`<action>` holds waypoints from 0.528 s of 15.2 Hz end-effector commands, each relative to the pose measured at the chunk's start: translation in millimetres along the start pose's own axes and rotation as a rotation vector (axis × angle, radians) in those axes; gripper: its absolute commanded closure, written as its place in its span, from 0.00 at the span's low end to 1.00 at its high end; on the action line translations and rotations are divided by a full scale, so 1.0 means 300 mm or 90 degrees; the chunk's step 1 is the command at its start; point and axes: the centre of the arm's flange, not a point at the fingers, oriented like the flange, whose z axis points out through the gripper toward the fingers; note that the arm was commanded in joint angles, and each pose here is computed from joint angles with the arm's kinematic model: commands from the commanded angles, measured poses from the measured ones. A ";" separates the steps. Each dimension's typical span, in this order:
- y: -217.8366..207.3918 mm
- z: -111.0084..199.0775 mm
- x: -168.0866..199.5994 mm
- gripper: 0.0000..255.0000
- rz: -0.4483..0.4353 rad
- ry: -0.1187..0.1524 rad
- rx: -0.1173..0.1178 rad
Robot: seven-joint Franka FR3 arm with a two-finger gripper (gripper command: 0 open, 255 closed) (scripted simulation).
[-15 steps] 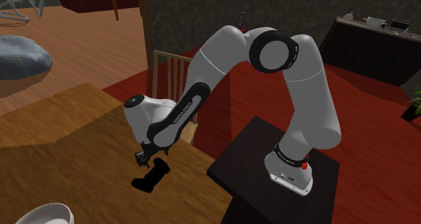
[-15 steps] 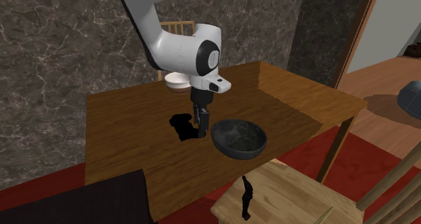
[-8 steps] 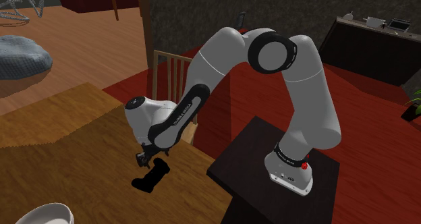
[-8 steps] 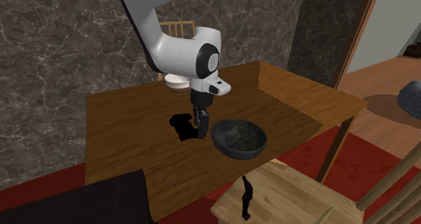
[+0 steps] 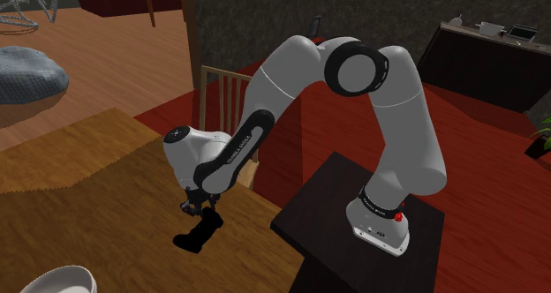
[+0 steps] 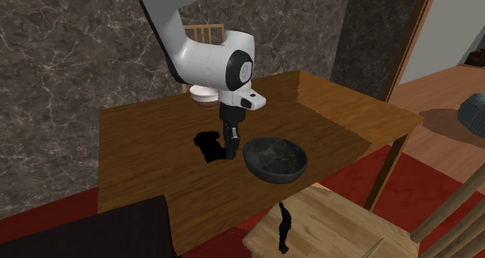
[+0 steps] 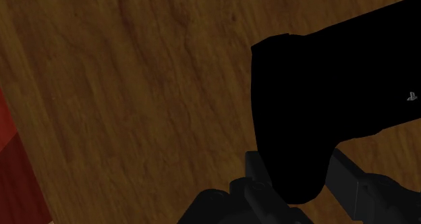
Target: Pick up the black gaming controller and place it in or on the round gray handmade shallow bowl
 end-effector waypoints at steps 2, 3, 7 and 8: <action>0.000 0.000 0.000 1.00 0.000 0.000 0.000; 0.000 0.000 0.000 1.00 0.000 0.000 0.000; 0.007 -0.069 -0.009 1.00 0.000 0.000 0.000; 0.009 -0.087 -0.011 1.00 0.000 0.000 0.000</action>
